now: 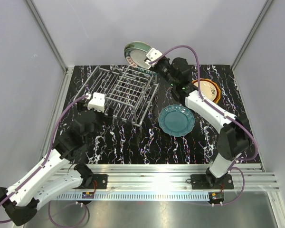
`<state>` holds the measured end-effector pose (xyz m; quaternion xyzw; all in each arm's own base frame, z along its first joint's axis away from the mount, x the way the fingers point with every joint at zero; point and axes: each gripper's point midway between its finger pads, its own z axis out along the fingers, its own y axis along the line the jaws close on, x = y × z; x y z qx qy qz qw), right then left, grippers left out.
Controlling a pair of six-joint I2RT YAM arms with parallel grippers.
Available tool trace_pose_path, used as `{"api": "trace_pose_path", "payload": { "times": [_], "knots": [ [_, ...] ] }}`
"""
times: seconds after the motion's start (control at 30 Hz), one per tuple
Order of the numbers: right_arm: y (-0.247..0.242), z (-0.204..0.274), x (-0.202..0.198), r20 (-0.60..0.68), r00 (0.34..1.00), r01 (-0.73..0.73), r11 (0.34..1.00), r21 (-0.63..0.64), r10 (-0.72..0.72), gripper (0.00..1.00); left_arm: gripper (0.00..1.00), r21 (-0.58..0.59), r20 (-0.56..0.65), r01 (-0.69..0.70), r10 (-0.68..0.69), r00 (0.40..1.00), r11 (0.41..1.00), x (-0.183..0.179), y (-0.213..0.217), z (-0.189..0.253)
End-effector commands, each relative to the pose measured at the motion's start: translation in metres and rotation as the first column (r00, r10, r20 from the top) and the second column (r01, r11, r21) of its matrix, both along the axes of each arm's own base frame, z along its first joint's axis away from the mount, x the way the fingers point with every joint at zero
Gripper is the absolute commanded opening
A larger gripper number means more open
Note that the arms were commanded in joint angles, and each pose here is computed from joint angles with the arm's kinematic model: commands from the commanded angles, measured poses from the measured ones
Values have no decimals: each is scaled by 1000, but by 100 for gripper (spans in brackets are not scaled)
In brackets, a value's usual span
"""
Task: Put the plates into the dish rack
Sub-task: Insert the plate into the dish rack
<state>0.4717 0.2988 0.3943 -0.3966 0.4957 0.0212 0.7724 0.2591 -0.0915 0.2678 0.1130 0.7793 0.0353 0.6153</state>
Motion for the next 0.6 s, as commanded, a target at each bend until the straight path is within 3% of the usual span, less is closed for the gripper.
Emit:
{"api": "trace_pose_path", "payload": {
  "times": [0.0,0.1,0.57],
  "knots": [
    [11,45,-12,92,995,-57,994,90,49,23,99,-46,63,-14,17,998,999,4,1,20],
    [12,44,-10,87,995,-53,994,91,45,30,99,-47,65,-10,13,998,999,4,0,20],
    [10,51,-11,72,997,-42,994,101,35,33,99,-48,63,-9,12,998,999,4,0,20]
  ]
}}
